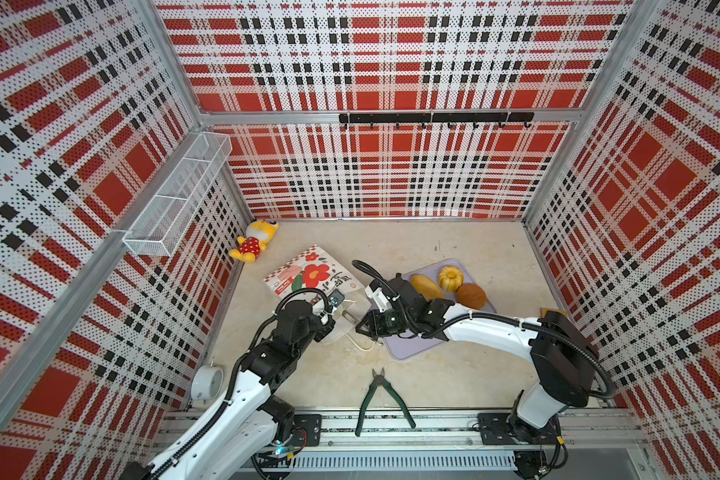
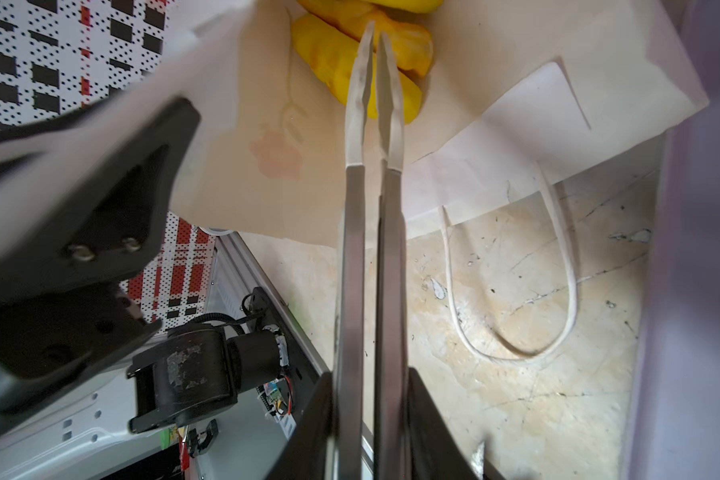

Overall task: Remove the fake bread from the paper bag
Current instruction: 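Close the tongs on the yellow twisted bread inside the bag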

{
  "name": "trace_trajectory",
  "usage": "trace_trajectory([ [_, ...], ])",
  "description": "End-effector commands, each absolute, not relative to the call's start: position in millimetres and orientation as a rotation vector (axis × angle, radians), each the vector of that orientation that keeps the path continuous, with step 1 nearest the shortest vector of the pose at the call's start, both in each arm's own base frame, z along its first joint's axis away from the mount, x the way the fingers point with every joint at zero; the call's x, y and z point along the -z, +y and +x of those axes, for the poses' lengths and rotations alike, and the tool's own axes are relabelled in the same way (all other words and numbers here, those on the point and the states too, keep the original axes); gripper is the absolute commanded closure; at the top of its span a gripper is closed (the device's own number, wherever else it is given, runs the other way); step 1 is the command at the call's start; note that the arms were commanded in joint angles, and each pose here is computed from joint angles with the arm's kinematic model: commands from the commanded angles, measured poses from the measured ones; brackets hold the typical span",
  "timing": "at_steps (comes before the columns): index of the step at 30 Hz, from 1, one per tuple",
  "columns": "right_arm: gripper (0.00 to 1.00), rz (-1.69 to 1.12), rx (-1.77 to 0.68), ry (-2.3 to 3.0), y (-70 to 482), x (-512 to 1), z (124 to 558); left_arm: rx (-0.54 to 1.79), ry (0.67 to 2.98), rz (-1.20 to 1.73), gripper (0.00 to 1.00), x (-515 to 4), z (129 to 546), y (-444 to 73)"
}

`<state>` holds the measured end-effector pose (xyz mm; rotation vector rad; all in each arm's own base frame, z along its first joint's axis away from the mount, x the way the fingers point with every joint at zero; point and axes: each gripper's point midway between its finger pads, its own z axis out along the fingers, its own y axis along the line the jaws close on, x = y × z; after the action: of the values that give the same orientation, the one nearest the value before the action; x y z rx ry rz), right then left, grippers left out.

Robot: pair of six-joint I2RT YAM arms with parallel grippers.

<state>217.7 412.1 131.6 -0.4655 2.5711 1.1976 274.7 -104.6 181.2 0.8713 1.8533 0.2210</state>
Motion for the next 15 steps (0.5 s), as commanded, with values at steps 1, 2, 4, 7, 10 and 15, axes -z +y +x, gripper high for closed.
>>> trace_trajectory([
  [1,0.66,-0.598,-1.258,2.449,431,-143,221,-0.204,1.852,0.854,1.00,-186,274,-104],
  [2,0.65,-0.628,-1.251,2.449,434,-141,221,-0.202,1.854,0.854,1.00,-186,274,-105],
  [4,0.63,-0.660,-1.254,2.450,438,-140,222,-0.201,1.857,0.857,1.00,-186,274,-105],
  [7,0.60,-0.685,-1.260,2.444,443,-139,222,-0.202,1.856,0.860,1.00,-186,275,-105],
  [10,0.58,-0.690,-1.233,2.454,444,-137,225,-0.199,1.858,0.862,1.00,-185,275,-106],
  [15,0.56,-0.683,-1.168,2.467,444,-139,233,-0.194,1.861,0.862,1.00,-183,275,-107],
])
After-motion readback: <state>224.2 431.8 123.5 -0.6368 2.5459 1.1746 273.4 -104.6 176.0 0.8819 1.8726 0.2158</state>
